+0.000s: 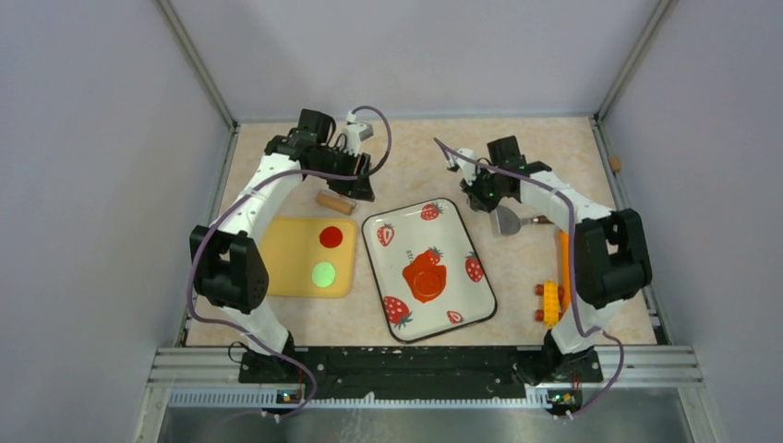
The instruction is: Roll out the dumpling wrappers from the dough
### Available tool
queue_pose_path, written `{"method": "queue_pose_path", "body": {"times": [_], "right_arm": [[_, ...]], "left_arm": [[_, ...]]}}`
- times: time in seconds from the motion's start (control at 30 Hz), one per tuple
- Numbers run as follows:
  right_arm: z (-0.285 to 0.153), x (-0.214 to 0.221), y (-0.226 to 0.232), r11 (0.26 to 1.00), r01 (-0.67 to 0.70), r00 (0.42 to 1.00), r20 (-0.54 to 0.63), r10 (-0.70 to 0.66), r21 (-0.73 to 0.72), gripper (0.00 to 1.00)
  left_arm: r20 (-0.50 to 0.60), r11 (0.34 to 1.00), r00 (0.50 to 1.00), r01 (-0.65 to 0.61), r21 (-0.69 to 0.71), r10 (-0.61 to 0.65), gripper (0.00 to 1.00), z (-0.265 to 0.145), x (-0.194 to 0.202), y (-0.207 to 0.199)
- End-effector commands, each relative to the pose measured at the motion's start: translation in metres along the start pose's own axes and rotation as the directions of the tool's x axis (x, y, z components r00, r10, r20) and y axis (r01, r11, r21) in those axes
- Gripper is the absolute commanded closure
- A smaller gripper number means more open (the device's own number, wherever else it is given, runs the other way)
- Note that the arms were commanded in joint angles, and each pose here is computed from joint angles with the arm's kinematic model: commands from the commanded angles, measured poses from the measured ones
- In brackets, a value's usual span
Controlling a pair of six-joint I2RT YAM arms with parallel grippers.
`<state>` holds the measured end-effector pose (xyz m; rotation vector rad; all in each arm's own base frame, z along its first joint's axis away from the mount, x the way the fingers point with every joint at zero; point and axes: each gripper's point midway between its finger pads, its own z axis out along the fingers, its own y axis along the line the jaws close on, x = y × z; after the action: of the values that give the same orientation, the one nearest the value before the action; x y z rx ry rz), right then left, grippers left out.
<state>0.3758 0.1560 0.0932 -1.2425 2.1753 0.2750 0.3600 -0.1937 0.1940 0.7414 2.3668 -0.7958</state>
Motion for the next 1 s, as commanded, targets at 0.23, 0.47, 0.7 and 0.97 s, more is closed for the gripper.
{"method": "queue_pose_path", "body": {"times": [0.23, 0.47, 0.7, 0.97], "right_arm": [[0.03, -0.014, -0.012, 0.991, 0.106, 0.994, 0.025, -0.104, -0.081, 1.0], [0.028, 0.005, -0.007, 0.988, 0.125, 0.991, -0.031, -0.128, -0.088, 0.91], [-0.004, -0.012, 0.009, 0.99, 0.095, 0.995, 0.031, -0.092, -0.104, 0.65], [-0.04, -0.058, 0.066, 0.973, 0.114, 0.982, 0.174, -0.079, -0.199, 0.44]], "left_arm": [[0.004, 1.0, 1.0, -0.007, 0.007, 0.007, 0.46, -0.009, 0.011, -0.009], [-0.014, 1.0, 1.0, 0.013, -0.008, -0.013, 0.46, -0.005, 0.021, -0.006], [-0.051, 0.998, 0.997, 0.057, 0.005, -0.057, 0.46, 0.006, 0.041, -0.004], [-0.068, 0.959, 0.973, 0.202, -0.198, -0.219, 0.4, 0.02, 0.07, 0.031]]}}
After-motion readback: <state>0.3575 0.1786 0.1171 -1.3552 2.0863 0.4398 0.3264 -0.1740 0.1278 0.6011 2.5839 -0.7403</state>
